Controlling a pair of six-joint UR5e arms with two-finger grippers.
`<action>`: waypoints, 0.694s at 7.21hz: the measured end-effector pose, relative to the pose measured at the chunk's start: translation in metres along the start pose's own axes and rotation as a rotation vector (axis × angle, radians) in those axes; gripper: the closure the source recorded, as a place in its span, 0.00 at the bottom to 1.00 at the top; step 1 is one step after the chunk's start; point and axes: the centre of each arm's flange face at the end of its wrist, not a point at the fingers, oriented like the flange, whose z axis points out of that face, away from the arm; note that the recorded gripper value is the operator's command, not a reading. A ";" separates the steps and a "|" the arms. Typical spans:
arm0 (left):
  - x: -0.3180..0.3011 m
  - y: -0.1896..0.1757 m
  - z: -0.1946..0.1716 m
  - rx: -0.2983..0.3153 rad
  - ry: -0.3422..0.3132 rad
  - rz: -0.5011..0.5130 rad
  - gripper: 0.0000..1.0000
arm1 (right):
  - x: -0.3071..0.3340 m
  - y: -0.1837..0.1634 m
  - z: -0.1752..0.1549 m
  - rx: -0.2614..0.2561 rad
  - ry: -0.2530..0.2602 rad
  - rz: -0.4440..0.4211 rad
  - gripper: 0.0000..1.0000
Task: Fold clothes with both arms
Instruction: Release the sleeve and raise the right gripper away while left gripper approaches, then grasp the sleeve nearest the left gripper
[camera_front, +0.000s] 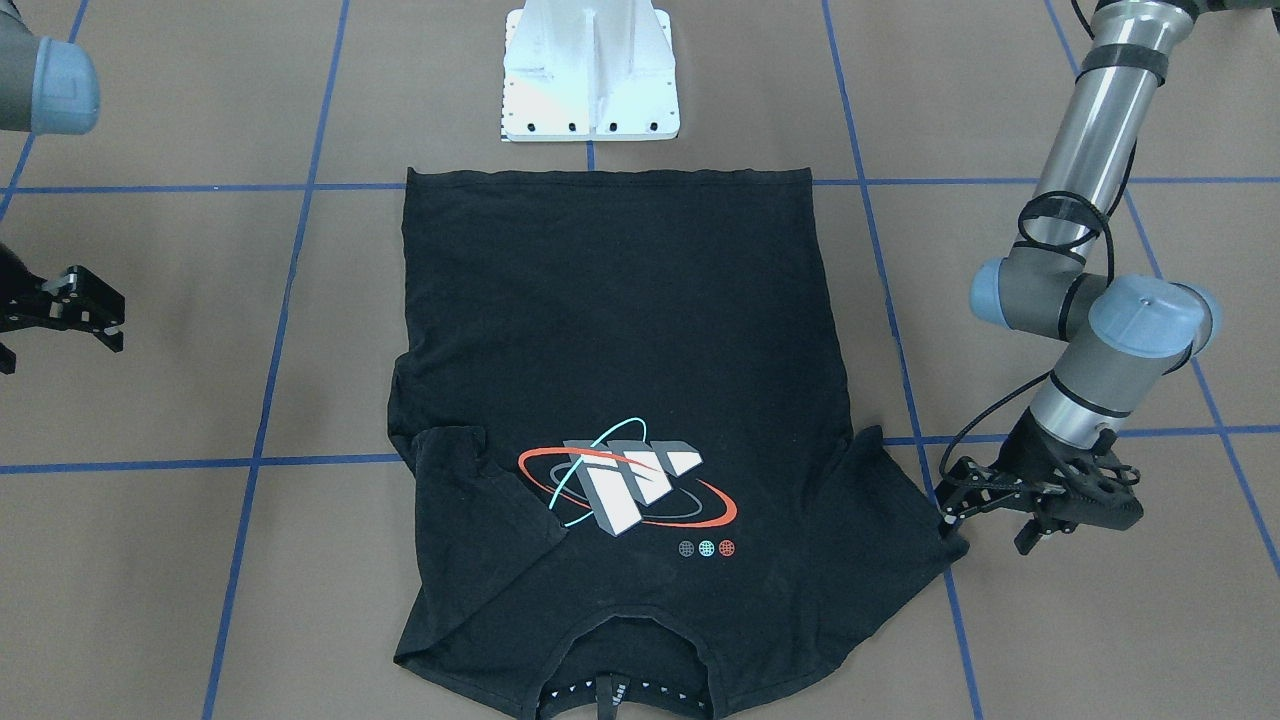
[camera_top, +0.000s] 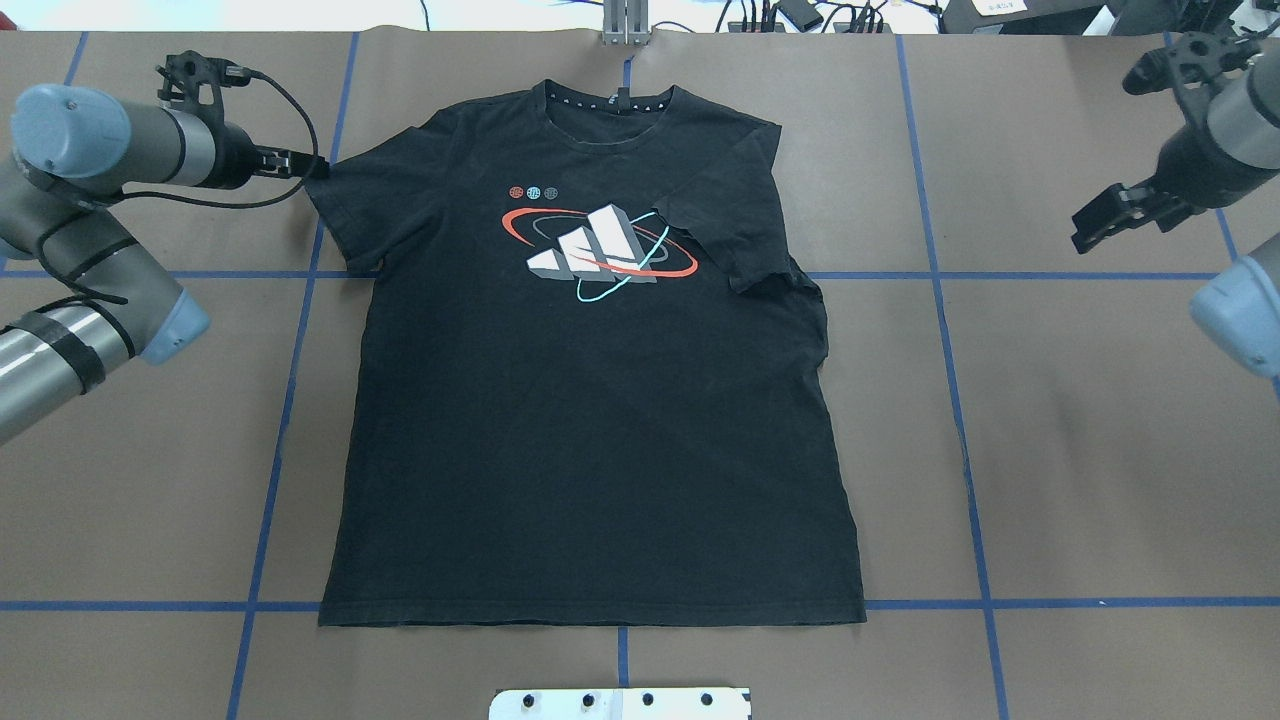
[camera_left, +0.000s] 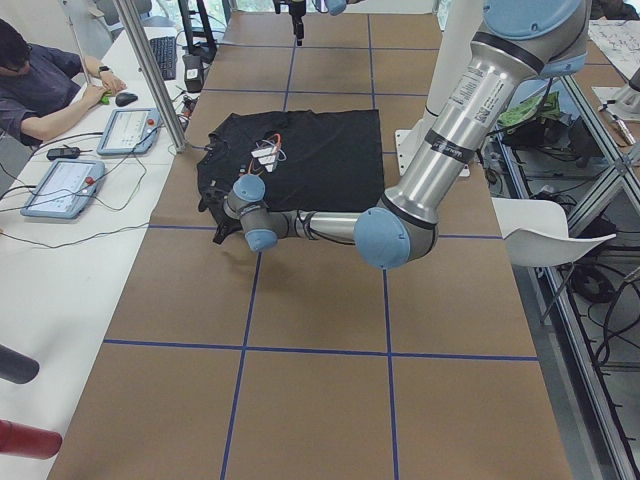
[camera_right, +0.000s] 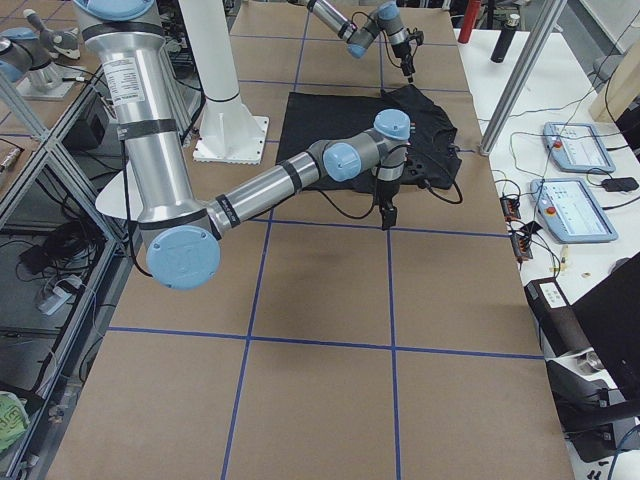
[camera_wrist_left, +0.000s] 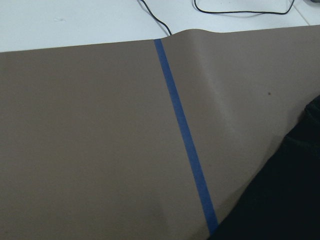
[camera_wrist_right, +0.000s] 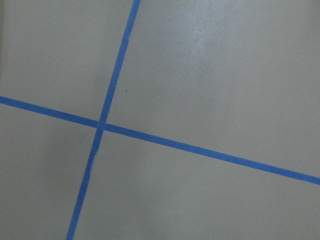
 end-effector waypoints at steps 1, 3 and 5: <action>0.003 0.002 0.003 0.006 -0.005 -0.005 0.41 | 0.007 0.003 -0.001 -0.002 -0.001 -0.007 0.00; 0.008 -0.001 0.011 0.007 -0.013 -0.009 0.41 | 0.012 0.004 0.000 -0.005 -0.001 -0.007 0.00; 0.007 -0.002 0.015 0.003 -0.018 -0.011 0.41 | 0.012 0.004 0.000 -0.005 0.000 -0.004 0.00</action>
